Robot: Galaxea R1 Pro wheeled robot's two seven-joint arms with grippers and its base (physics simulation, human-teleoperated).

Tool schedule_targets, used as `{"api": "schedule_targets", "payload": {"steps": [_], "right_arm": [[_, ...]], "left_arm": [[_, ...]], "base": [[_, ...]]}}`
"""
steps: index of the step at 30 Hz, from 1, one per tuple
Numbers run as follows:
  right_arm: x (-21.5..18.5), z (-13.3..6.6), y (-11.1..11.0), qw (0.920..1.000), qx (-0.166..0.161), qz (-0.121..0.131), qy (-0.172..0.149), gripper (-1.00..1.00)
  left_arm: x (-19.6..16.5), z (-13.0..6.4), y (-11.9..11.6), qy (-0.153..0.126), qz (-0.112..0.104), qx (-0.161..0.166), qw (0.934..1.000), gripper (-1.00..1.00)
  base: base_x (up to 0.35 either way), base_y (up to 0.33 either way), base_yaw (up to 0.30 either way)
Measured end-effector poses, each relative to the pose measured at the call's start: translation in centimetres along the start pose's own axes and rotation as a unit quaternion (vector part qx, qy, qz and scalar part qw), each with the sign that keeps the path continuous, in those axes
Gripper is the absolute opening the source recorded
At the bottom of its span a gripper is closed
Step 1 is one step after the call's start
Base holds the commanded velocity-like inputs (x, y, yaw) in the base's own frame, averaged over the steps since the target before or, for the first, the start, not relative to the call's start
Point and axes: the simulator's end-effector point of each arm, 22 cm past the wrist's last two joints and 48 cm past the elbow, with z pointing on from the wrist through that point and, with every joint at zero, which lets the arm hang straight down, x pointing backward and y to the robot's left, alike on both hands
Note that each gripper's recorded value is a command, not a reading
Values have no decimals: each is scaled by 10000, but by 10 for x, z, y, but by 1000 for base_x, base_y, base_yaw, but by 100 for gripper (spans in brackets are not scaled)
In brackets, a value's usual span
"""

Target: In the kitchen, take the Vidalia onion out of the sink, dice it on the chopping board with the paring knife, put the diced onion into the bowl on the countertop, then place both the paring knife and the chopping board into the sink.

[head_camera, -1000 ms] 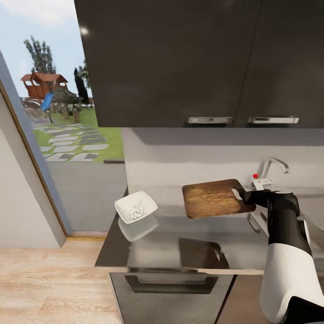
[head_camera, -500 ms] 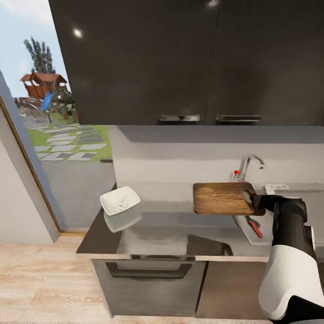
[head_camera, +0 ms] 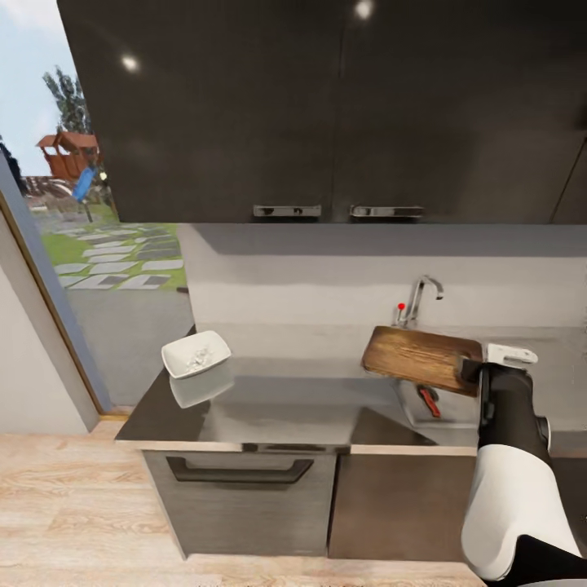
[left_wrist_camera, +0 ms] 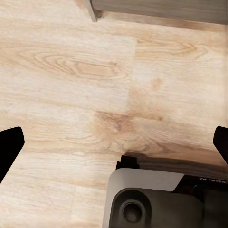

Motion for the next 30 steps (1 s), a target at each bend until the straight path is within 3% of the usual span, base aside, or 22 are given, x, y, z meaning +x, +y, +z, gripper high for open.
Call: {"api": "schedule_targets", "payload": {"steps": [4, 7, 8, 11, 14, 21, 23, 26, 30], "right_arm": [[8, 7, -2, 9978, 192, 639, -21, -100], [13, 11, -17, 9923, 718, 995, -190, -100], [21, 10, -27, 9836, 1201, 1307, -309, -100], [29, 4, -27, 9719, 1554, 1719, -406, -100], [37, -2, -22, 9661, 1734, 1876, -382, -100], [46, -6, -21, 9596, 1967, 1971, -396, -100], [60, -12, -27, 9489, 2323, 2111, -312, -100], [72, -21, -25, 9338, 2575, 2472, -233, -100], [79, -26, -18, 9239, 2681, 2728, -107, -100]], "left_arm": [[0, 0, 0, -1, 0, 1, 10000, 100], [0, 0, 0, -1, 0, 2, 10000, 100], [0, 0, 0, 1, 0, 3, 10000, 100], [0, 0, 0, -1, 0, 3, 10000, 100], [0, 0, 0, -1, 0, 4, 10000, 100], [0, 0, 0, -1, 0, 2, 10000, 100], [0, 0, 0, 0, 0, -2, 10000, 100], [0, 0, 0, -4, -6, -4, 10000, 100], [0, 0, 2, 3, -217, -53, 9998, 100]], "base": [[-9, -16, 0], [-1, -3, 0], [0, 0, 0], [0, 0, 0], [0, 0, 0], [0, 0, 0], [0, 0, 0], [0, 0, 0], [0, 0, 0]]}}
